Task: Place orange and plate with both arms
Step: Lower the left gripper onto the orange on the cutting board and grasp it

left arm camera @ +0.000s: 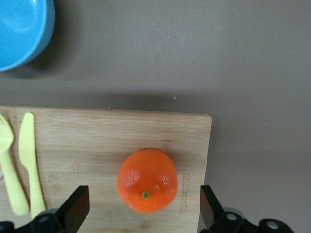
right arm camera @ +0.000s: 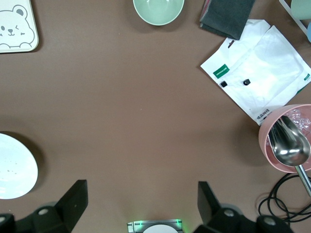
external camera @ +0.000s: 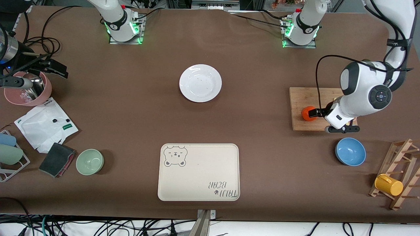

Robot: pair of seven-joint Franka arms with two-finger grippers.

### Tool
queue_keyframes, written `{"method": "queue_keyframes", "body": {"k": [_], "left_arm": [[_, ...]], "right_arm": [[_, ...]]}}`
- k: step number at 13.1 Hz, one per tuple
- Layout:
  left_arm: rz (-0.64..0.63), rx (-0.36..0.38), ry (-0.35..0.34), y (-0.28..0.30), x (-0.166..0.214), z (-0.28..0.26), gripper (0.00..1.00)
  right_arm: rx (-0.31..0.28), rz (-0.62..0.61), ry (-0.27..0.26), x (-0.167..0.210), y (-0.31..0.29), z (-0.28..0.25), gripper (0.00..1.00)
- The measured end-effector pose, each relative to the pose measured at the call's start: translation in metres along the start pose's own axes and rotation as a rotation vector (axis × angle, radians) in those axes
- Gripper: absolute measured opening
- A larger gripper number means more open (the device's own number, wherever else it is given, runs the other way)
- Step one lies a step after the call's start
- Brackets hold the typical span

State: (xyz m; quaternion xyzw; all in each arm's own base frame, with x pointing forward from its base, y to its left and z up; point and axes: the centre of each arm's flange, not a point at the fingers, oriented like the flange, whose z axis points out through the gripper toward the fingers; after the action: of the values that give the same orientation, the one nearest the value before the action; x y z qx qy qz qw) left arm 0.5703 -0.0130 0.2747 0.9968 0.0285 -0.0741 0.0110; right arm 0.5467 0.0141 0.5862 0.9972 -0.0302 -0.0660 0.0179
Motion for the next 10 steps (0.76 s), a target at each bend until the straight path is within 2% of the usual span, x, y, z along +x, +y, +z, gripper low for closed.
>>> {"method": "queue_keyframes", "body": {"k": [3,10], "left_arm": [[-0.001,0.001,0.038,-0.002,-0.017,0.036,1.0],[0.001,0.004,0.015,-0.002,-0.033,0.069,1.0]], "right_arm": [[0.0,0.0,0.0,0.0,0.0,0.0,1.0],[0.0,0.0,0.0,0.0,0.0,0.0,1.0]]}}
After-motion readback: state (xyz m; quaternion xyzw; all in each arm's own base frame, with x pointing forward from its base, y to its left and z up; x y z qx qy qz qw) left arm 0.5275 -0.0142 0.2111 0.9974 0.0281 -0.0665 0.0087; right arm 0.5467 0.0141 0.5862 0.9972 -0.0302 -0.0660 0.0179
